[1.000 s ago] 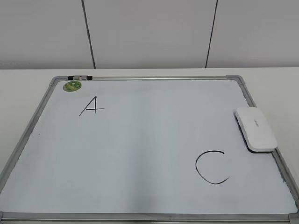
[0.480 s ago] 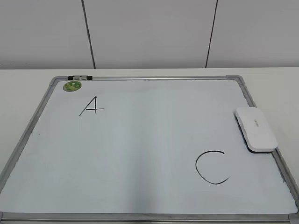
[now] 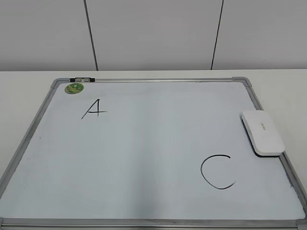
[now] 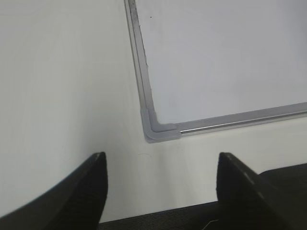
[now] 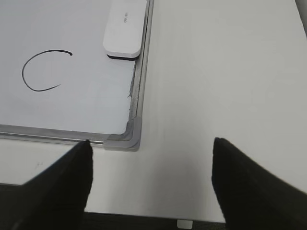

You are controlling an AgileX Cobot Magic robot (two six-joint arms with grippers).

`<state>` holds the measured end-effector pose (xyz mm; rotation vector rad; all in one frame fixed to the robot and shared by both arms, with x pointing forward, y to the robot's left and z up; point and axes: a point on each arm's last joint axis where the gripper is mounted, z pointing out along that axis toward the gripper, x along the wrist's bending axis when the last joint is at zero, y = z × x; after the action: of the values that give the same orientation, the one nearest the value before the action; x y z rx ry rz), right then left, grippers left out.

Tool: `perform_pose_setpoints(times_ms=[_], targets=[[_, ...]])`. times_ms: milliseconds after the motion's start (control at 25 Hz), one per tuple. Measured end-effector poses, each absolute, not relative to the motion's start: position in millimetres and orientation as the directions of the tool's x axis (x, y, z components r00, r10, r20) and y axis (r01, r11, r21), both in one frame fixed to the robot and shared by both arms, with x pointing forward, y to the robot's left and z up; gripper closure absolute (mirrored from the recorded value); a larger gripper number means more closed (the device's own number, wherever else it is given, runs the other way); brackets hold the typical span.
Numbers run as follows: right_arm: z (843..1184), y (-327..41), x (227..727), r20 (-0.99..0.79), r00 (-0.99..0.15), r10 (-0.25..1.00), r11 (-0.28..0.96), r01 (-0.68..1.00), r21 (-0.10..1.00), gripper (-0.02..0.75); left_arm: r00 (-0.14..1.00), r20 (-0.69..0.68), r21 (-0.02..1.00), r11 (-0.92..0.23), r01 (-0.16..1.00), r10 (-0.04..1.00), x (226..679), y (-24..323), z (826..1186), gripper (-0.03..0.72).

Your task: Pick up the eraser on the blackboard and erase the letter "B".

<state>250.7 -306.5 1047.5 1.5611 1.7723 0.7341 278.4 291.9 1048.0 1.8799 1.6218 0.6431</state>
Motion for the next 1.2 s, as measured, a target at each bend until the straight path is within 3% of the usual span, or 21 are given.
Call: perform_pose_setpoints(times_ms=[440,1200], targets=[[1047.5,-306.5,250.7,-0.11,-0.074,0.991,0.132,0.623,0.771,0.146,0.074,-0.019,0.688,-0.04,0.724,0.997,278.6,295.9,1047.8,0.174],[1047.5,-306.5,250.7,-0.11,-0.074,0.991,0.132,0.623,0.771,0.146,0.071,-0.022,0.69,-0.036,0.723,0.997,278.8,295.9,1048.0,0.185]])
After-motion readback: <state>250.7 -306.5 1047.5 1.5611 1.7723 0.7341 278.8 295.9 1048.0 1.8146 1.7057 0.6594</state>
